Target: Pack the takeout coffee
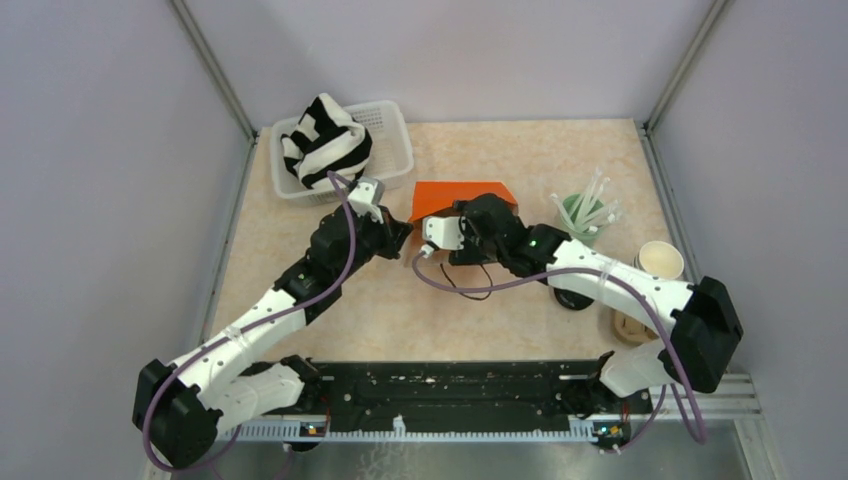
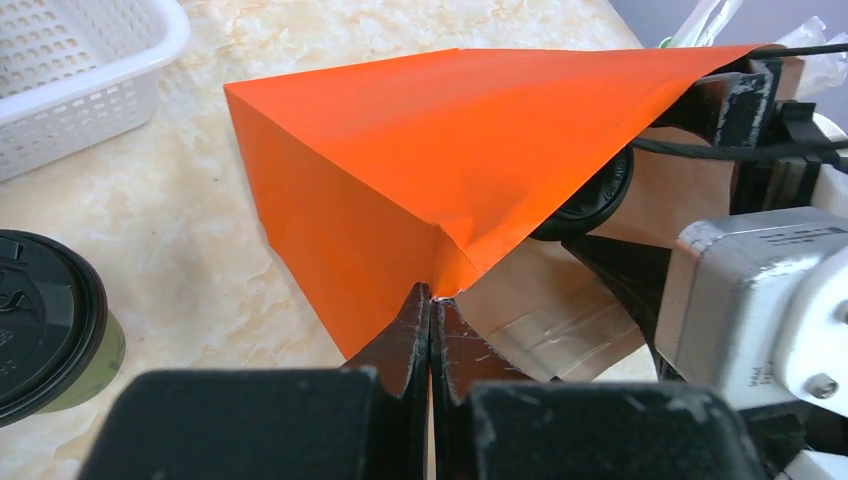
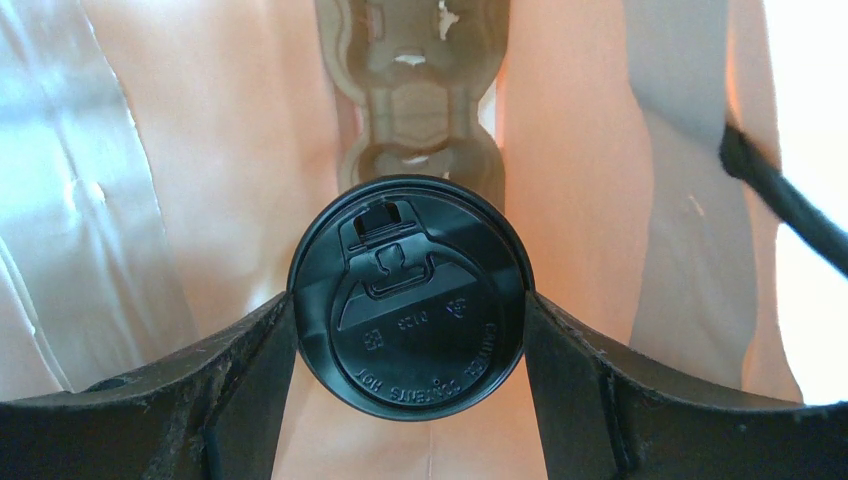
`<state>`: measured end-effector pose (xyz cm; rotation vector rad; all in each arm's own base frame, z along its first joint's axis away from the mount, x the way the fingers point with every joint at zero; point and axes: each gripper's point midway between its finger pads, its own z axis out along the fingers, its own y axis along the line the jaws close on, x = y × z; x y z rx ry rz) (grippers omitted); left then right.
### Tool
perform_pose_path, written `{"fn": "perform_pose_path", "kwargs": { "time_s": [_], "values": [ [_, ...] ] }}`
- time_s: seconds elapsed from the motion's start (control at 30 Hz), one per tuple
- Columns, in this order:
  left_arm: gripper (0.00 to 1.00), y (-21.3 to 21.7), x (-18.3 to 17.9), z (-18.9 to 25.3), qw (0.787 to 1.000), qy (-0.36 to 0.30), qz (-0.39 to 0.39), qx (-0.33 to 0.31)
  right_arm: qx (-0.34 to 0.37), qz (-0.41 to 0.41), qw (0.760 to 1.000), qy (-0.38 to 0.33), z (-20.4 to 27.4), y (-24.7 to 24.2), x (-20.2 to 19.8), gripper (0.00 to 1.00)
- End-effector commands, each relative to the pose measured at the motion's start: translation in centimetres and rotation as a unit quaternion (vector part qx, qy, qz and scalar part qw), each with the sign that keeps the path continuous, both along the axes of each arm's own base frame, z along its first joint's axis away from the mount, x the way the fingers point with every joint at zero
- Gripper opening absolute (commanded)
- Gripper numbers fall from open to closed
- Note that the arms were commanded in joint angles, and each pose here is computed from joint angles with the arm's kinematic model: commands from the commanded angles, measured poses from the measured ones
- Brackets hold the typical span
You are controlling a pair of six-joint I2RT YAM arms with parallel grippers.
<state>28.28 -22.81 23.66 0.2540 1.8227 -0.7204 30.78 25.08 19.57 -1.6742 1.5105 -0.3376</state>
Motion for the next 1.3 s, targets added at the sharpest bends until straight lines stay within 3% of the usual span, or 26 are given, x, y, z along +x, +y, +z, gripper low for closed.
{"fn": "perform_pose_path", "kwargs": {
  "time_s": [0.0,0.63,1.07,1.27],
  "values": [
    [0.00,-0.2,-0.4,1.4,1.000,-0.012,-0.012,-0.014,0.039,0.023,0.998,-0.034,1.7,1.0,0.7,0.45],
    [0.00,-0.6,-0.5,1.4,0.999,0.043,-0.004,-0.023,0.131,0.039,0.990,-0.043,2.3,0.8,2.7,0.46],
    [0.00,-0.5,-0.5,2.0,0.998,0.056,0.000,-0.017,0.105,0.118,0.987,-0.015,2.1,1.8,1.7,0.46],
    [0.00,-0.9,0.1,3.6,0.998,0.053,-0.003,-0.015,0.053,0.172,0.984,-0.003,0.9,1.3,0.1,0.46]
  ]
}}
